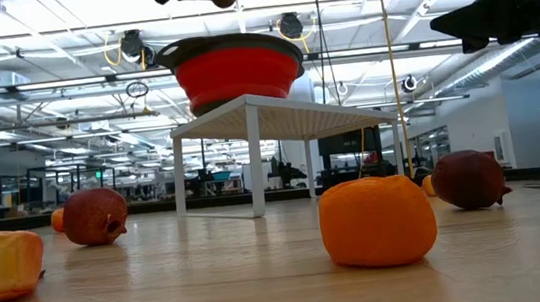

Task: Pick & Place Fruit
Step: Put the left kiwi into the red strainer bowl on the shelf

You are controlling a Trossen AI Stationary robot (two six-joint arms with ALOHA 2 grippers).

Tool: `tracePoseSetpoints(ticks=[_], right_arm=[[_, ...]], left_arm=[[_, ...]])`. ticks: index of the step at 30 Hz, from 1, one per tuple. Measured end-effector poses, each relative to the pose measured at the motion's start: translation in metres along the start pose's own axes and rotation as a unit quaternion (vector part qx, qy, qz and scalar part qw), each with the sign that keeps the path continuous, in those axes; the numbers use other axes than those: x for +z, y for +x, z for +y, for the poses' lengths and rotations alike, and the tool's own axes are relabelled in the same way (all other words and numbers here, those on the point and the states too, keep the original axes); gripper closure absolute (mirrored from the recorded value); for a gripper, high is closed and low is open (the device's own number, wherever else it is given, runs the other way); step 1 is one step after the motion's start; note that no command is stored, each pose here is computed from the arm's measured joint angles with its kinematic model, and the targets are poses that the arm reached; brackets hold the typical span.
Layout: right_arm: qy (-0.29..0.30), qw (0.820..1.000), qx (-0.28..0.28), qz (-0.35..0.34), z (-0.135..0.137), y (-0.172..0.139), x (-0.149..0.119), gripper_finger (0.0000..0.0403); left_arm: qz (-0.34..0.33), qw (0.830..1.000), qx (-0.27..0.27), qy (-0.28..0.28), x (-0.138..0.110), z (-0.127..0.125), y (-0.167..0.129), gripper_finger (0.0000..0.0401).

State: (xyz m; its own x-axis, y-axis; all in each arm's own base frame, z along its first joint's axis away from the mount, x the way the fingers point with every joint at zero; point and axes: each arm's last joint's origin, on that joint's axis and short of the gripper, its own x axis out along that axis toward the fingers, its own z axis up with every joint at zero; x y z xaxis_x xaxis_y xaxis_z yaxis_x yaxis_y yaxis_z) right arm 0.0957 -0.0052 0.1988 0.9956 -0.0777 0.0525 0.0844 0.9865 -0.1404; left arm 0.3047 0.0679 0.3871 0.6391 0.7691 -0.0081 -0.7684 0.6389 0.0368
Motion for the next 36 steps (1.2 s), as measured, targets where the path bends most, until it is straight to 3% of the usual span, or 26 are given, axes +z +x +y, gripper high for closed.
tracePoseSetpoints(ticks=[12,19,32,36], right_arm=[[0.000,0.999,-0.038,0.005,-0.002,0.000,0.000,0.0403],[0.000,0.999,-0.036,0.005,-0.002,0.000,0.000,0.0403],[0.000,0.999,-0.035,0.005,-0.002,0.000,0.000,0.0403],[0.000,0.999,-0.035,0.005,-0.002,0.000,0.000,0.0403]], left_arm=[[0.120,0.986,-0.078,-0.085,0.031,0.032,0.008,0.0192],[0.198,0.961,-0.129,-0.146,0.019,0.028,0.007,0.0192],[0.338,0.910,-0.151,-0.188,-0.022,0.006,0.020,0.0192],[0.376,0.896,-0.132,-0.196,-0.033,0.004,0.022,0.0192]])
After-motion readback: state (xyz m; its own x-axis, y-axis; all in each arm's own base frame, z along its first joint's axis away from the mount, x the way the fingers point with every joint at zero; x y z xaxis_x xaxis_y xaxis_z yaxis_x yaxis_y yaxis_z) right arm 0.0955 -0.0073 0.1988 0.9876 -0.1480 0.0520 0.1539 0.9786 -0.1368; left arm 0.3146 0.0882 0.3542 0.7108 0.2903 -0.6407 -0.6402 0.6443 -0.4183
